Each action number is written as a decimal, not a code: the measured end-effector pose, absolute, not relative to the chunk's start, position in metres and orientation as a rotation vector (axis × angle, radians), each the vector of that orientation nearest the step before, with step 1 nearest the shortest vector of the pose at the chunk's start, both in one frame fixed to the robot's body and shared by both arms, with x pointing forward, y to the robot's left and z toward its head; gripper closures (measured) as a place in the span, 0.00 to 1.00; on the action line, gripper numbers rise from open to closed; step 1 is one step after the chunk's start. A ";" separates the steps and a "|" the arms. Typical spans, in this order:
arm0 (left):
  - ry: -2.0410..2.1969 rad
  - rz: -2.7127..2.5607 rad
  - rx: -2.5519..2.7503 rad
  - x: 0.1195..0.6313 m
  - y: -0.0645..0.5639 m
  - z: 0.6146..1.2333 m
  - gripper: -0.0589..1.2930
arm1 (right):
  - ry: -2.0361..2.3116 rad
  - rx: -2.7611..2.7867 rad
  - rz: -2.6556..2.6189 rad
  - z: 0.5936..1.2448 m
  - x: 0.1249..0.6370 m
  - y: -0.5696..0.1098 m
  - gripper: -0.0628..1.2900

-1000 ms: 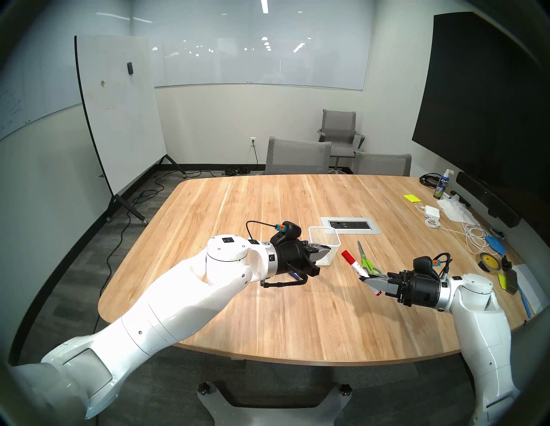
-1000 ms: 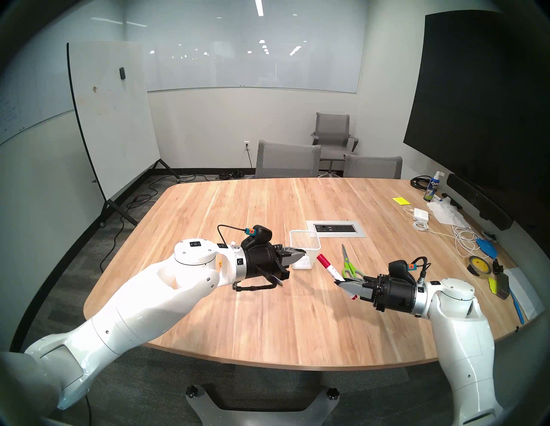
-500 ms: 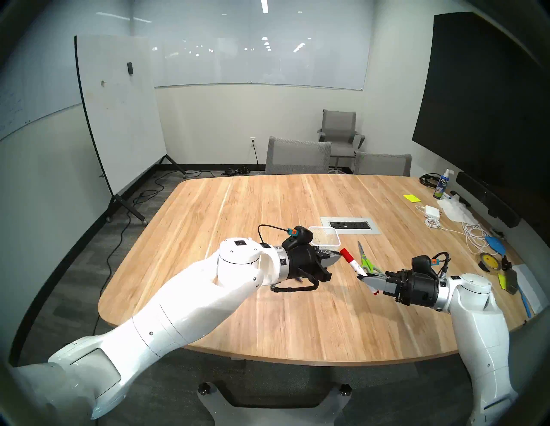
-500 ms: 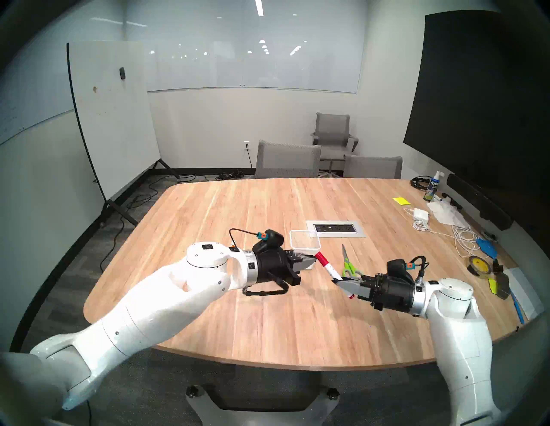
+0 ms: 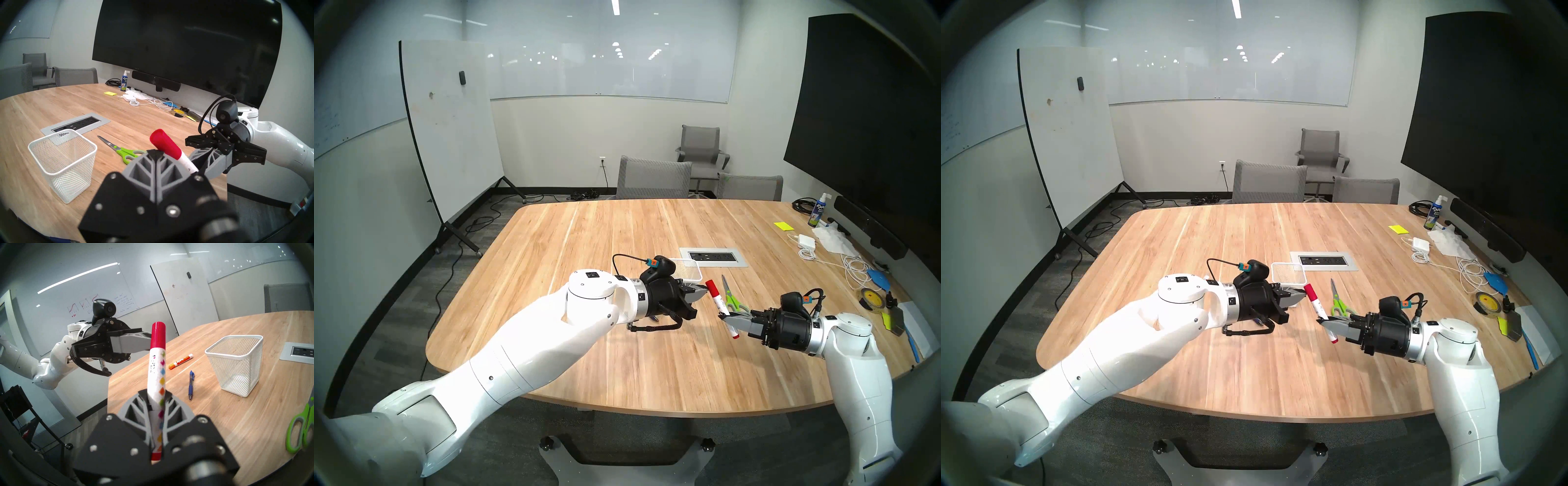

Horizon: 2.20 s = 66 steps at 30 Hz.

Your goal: Place the pen, the marker, and the scissors into the pen holder

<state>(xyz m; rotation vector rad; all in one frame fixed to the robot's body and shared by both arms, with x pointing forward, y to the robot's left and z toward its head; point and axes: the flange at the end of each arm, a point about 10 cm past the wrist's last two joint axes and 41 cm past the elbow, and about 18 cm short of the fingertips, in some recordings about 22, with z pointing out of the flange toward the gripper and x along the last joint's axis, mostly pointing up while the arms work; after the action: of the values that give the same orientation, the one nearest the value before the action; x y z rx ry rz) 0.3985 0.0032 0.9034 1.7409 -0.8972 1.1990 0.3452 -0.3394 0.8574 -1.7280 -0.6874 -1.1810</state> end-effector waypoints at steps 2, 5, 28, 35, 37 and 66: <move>-0.897 1.201 1.741 0.399 0.003 0.904 0.97 | -0.689 -1.728 -1.180 0.857 0.345 -0.339 0.90; -0.897 1.207 1.742 0.399 0.003 0.906 0.97 | -0.691 -1.728 -1.178 0.857 0.345 -0.338 0.90; -0.906 1.212 1.744 0.402 -0.001 0.918 0.97 | -0.702 -1.729 -1.161 0.853 0.345 -0.329 0.90; -0.908 1.211 1.736 0.402 -0.002 0.920 0.97 | -0.704 -1.729 -1.158 0.852 0.345 -0.327 0.90; -0.908 1.212 1.734 0.402 -0.002 0.920 0.97 | -0.704 -1.729 -1.158 0.852 0.345 -0.326 0.90; -0.903 1.229 1.716 0.401 -0.004 0.924 0.97 | -0.686 -1.757 -1.150 0.841 0.349 -0.313 0.91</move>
<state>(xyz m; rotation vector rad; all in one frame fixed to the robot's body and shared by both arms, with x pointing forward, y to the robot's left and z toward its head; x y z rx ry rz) 0.4006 -0.0042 0.9238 1.7155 -0.9034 1.2290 0.3486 -0.3127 0.8409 -1.7572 -0.6860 -1.1504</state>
